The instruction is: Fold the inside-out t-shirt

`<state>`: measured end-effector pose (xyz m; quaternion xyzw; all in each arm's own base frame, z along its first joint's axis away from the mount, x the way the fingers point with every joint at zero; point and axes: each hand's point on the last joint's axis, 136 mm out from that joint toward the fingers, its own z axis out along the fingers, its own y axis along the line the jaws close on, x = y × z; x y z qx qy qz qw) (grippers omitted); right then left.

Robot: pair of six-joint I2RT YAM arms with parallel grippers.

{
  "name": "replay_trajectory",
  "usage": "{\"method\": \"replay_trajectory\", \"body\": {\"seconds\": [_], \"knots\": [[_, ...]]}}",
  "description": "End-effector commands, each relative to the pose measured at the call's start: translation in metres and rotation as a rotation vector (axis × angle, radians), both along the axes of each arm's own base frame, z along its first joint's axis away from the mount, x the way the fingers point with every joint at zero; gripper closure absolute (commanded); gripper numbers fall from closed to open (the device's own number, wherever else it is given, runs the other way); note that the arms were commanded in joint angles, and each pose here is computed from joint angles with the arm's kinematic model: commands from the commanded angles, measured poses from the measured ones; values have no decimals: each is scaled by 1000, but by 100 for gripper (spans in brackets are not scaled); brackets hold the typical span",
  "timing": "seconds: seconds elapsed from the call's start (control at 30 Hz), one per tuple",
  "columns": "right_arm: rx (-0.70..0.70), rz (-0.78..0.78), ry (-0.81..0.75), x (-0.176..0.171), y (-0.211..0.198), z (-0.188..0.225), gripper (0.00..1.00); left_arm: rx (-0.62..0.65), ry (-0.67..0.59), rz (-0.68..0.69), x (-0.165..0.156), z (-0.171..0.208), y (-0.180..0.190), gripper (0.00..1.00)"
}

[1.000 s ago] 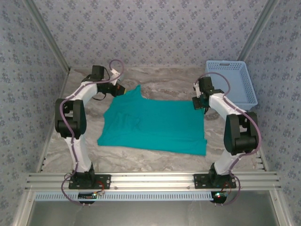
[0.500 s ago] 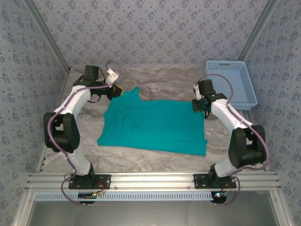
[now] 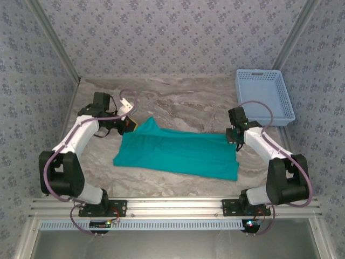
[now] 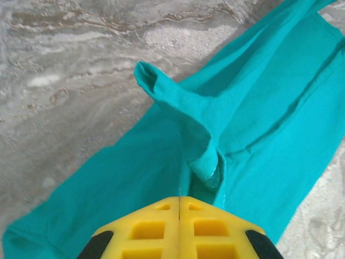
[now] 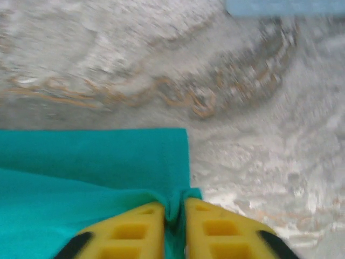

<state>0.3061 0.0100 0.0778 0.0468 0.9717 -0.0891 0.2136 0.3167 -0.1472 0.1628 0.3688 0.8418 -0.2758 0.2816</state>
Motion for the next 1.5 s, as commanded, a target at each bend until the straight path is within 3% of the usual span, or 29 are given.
{"method": "replay_trajectory", "body": {"seconds": [0.0, 0.1, 0.13, 0.17, 0.3, 0.4, 0.53, 0.7, 0.77, 0.93, 1.0, 1.07, 1.3, 1.37, 1.47], "knots": [[-43, -97, -45, -7, -17, 14, 65, -71, 57, 4, -25, 16, -10, 88], [-5, -73, -51, -11, -10, 23, 59, -40, 88, 112, -34, 7, 1, 85], [10, -68, -55, -14, -7, 28, 59, -28, 97, 136, -39, 4, 4, 75], [26, -65, -63, -16, -5, 31, 58, -38, 108, 134, -47, 6, 4, 67], [159, 22, -79, -19, 21, 44, 55, -151, 137, 176, -73, 27, -2, 60], [264, 161, -49, -17, 63, 47, 55, -170, 142, 396, -61, 28, 13, 37], [316, 575, -59, -17, 161, 50, 54, -174, 289, 730, -33, 4, 36, 37], [269, 1028, -196, -16, 278, 51, 51, -126, 484, 877, -9, -37, 39, 41], [228, 1124, -250, -7, 306, 47, 49, -83, 499, 927, 0, -50, 45, 42], [346, 1095, -165, 21, 348, 42, 47, -29, 536, 1019, 16, -67, 54, 42], [446, 1054, -99, 17, 364, 38, 40, -34, 554, 1024, 18, -72, 52, 42], [505, 1029, -56, 11, 377, 36, 39, -13, 572, 1045, 19, -78, 55, 42], [507, 832, 66, 16, 378, 7, 45, 44, 631, 1065, 16, -101, 59, 42], [533, 831, 109, 9, 381, -1, 51, 46, 633, 1067, 16, -103, 60, 42], [562, 837, 144, -3, 390, -5, 76, 49, 638, 1075, 16, -104, 63, 42]]}}
